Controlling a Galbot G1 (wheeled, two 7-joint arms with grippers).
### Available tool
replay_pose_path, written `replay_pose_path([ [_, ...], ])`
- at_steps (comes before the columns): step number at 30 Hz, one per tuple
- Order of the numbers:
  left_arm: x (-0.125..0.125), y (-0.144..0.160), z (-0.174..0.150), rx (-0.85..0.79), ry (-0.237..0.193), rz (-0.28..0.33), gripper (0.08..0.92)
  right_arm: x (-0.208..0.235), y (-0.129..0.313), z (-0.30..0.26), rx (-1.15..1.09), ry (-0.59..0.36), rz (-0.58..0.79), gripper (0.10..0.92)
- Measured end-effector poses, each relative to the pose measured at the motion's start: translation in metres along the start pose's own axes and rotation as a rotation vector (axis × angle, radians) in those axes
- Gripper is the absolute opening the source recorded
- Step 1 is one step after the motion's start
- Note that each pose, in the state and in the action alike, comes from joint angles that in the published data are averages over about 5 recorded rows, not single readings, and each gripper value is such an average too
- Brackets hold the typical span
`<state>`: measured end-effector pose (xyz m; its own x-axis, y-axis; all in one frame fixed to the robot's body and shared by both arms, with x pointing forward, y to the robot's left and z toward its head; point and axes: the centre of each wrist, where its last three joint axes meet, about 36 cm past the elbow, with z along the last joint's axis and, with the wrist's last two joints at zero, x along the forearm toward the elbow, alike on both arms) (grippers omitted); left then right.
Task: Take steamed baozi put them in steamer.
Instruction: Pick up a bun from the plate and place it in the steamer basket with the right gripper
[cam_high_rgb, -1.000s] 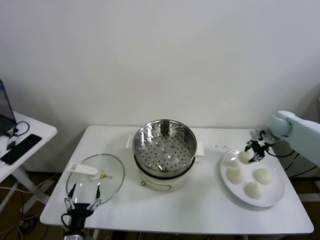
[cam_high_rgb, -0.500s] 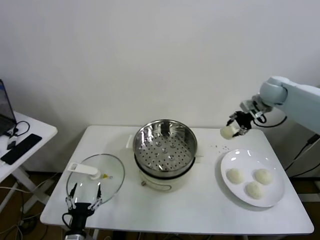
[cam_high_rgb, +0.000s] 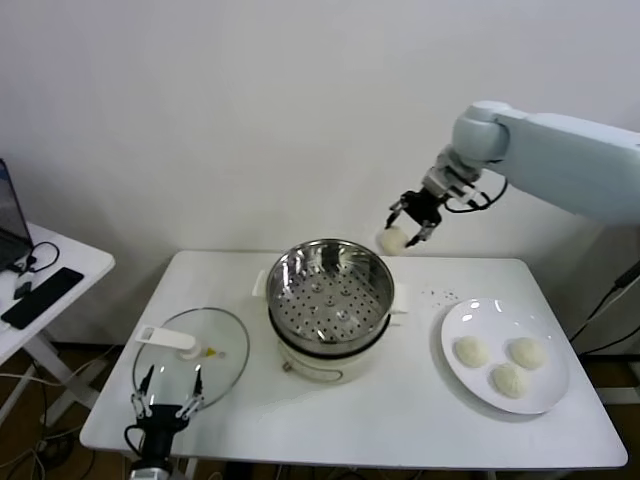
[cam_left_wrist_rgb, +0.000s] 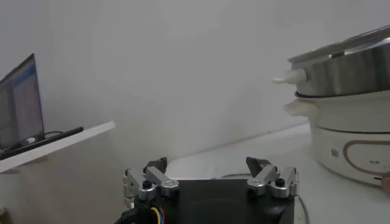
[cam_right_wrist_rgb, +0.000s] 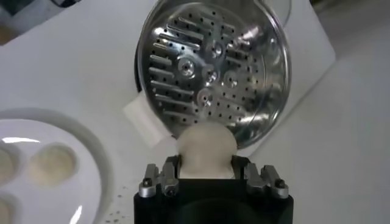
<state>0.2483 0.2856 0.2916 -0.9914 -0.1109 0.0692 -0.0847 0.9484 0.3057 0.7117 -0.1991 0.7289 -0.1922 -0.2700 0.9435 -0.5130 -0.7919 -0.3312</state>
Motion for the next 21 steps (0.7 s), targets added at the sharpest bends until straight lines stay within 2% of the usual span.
replay_pose_path([
  [9, 0.001, -0.002, -0.002, -0.002, -0.013, 0.001, 0.823, -0.048, -0.052, -0.005, 0.161, -0.005, -0.036, 0.585],
  [21, 0.002, -0.001, 0.003, -0.004, -0.011, -0.003, 0.823, -0.103, -0.078, -0.006, 0.243, -0.046, -0.089, 0.585],
])
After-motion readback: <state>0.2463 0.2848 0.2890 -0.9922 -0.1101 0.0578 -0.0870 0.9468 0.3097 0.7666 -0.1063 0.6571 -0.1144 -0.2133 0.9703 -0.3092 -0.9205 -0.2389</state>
